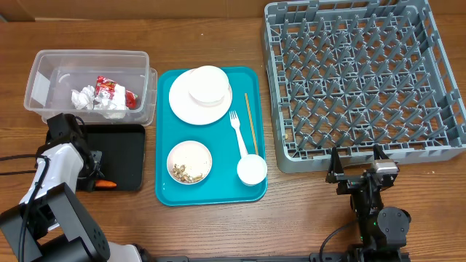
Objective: Sort waste into correct bins and load items into the dishwasher
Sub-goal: 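Carry the carrot left and set it on the black tray, then move left gripper back over the white bowl of rice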
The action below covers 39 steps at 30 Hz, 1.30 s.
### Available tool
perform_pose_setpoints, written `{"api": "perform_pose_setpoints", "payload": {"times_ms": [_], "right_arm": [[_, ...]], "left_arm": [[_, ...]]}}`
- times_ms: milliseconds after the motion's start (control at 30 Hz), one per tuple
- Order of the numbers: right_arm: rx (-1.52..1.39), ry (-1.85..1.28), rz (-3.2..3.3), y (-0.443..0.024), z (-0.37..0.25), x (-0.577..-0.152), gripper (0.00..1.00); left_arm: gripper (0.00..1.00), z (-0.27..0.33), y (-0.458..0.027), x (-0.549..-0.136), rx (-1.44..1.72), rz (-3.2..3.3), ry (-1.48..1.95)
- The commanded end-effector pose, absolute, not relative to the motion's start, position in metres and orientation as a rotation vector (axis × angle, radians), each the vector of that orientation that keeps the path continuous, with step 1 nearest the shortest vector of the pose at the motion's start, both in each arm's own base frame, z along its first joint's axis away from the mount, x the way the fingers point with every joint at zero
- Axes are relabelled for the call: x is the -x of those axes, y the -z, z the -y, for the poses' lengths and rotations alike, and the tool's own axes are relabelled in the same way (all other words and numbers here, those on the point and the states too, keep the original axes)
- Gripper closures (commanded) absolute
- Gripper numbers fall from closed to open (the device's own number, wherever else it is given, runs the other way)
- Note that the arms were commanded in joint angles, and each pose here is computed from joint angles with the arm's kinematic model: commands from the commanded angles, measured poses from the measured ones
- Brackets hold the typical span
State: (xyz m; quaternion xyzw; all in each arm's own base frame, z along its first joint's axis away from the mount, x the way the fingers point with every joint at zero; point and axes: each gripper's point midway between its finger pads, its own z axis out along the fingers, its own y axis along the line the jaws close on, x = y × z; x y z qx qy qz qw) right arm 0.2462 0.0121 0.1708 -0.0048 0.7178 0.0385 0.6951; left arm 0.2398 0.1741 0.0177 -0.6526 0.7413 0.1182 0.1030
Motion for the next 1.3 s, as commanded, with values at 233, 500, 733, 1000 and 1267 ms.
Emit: {"api": "perform_pose_setpoints", "payload": {"times_ms": [233, 500, 733, 1000, 1267], "right_arm": [[0.009, -0.083, -1.594, -0.170, -0.011, -0.246, 0.00], [0.009, -0.083, -1.594, -0.170, -0.011, -0.246, 0.00], [0.009, -0.083, -1.594, -0.170, -0.011, -0.246, 0.00], [0.009, -0.083, -1.594, -0.170, -0.011, -0.246, 0.00], [0.009, -0.083, -1.594, -0.170, -0.011, -0.246, 0.00]], "left_arm": [[0.44, -0.186, -0.062, -0.264, 1.768, -2.241, -0.348], [0.44, -0.184, -0.120, -0.282, 1.683, -2.242, -0.247], [0.47, -0.098, -0.159, -0.331, 1.120, -2.509, 0.456], [0.56, -0.001, -0.177, -0.343, 0.646, -2.615, 0.826], [0.47, 0.095, -0.179, -0.337, 0.262, -2.714, 0.899]]}}
